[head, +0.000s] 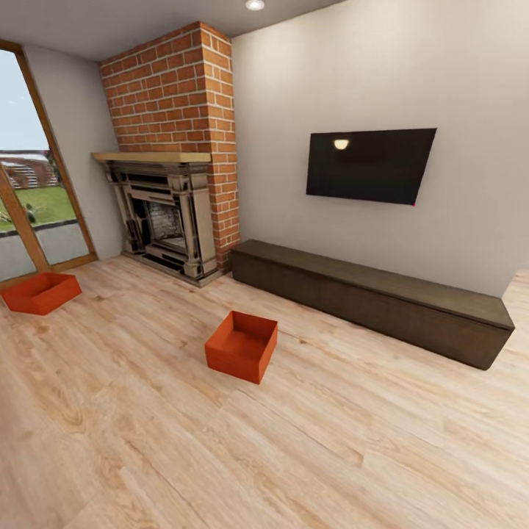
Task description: Move the two storage containers from the living room to the garage. In the garage, place one container on the floor and stack the other container on top of it (either order is fine).
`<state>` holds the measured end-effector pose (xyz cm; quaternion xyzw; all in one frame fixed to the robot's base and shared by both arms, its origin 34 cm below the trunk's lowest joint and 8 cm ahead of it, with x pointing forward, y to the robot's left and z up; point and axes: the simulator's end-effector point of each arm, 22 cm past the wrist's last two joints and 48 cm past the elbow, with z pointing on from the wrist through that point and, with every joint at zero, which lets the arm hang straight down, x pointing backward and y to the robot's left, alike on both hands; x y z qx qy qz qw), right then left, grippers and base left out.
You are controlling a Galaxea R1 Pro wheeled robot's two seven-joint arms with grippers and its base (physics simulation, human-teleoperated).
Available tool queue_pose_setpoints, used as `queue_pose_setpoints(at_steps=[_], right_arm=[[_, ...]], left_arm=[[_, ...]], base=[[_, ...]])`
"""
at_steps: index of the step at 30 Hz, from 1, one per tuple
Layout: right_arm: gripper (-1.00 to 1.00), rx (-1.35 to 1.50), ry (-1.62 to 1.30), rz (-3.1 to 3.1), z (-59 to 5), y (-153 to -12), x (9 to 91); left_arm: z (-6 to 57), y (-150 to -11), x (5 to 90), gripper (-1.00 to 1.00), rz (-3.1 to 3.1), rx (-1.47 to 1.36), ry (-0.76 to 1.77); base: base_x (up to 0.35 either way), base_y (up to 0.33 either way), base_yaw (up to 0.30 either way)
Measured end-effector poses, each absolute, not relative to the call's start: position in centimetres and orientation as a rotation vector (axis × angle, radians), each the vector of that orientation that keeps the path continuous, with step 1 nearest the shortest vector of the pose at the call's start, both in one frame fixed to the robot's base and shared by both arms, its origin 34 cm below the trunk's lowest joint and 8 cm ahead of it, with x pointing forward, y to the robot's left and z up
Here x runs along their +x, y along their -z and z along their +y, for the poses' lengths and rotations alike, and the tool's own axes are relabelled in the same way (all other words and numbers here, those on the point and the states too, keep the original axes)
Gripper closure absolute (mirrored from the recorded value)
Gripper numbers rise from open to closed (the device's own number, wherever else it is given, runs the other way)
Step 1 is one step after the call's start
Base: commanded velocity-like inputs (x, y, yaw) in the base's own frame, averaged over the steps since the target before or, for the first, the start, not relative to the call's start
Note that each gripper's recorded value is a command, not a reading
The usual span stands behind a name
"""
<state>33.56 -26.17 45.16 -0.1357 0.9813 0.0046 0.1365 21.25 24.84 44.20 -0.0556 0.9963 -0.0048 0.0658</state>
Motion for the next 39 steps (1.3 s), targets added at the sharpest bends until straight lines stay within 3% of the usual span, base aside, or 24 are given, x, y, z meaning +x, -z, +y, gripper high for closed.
queue_pose_setpoints(at_steps=[7, 19, 39], right_arm=[[-1.0, -0.394, -0.01, 2.841, -26.21, -45.13, 33.54], [-1.0, -0.394, -0.01, 2.845, -26.24, -45.03, 33.4], [-1.0, -0.394, -0.008, 2.845, -26.34, -45.05, 33.36]], left_arm=[[24.87, -44.2, 21.26, -1.0, 3.005, -0.168, 0.013], [24.82, -44.17, 21.2, -1.0, 3.007, -0.168, 0.014], [24.85, -44.16, 21.0, -1.0, 3.012, -0.17, 0.013]], base=[[0.258, 0.099, 0.139], [0.016, 0.004, 0.239], [0.296, 0.0, 0.017]])
